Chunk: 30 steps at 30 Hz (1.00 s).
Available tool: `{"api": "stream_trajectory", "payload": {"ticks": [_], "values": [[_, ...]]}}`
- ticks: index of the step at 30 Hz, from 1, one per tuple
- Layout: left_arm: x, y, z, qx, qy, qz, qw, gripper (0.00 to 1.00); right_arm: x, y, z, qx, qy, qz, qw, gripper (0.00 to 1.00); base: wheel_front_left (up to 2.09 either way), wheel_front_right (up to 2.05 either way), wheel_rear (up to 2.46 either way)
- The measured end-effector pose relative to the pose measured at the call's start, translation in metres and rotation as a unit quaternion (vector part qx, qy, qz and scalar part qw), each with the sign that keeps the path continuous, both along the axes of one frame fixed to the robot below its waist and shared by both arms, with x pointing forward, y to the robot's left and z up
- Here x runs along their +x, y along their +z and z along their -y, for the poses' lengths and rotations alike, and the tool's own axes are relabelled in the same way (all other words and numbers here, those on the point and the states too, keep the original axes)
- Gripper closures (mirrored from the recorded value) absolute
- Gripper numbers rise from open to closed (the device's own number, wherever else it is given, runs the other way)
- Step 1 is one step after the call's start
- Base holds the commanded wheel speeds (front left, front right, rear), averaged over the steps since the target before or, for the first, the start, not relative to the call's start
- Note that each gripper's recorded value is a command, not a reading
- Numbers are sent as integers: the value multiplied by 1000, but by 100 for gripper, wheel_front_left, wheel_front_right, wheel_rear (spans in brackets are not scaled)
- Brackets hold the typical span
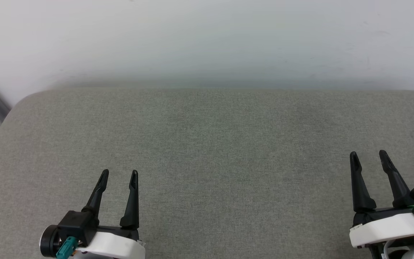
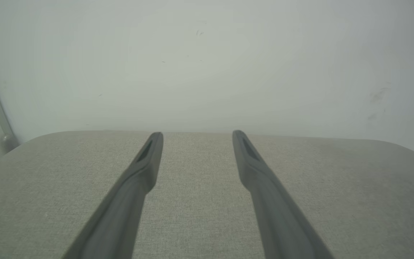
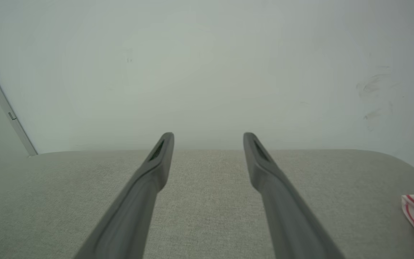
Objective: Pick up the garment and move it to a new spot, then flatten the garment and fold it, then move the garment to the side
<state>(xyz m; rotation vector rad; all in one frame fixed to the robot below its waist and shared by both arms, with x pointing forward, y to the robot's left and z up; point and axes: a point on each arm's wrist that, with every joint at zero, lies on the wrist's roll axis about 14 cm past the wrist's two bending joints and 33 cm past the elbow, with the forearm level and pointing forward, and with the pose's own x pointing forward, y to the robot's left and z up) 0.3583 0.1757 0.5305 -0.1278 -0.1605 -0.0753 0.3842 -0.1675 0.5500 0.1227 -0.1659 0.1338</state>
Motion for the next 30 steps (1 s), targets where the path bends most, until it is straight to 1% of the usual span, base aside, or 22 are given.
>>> {"api": "stream_trajectory", "payload": {"ticks": [15,16,21,30], "values": [[-1,0,-1,-9,3,0,1000,0,-1,-6,-2,1,2,-3,1000,0,0,0,0],[-1,-2,-1,-9,3,-3,1000,100,-1,-8,-2,1,2,-6,1000,100,0,0,0],[-8,-25,-1,-18,4,-40,999,100,-6,-29,-1,7,1,-40,999,100,0,0,0],[-8,-32,-7,-104,14,-60,993,100,-7,-37,6,89,-8,-67,994,100,0,0,0]]}}
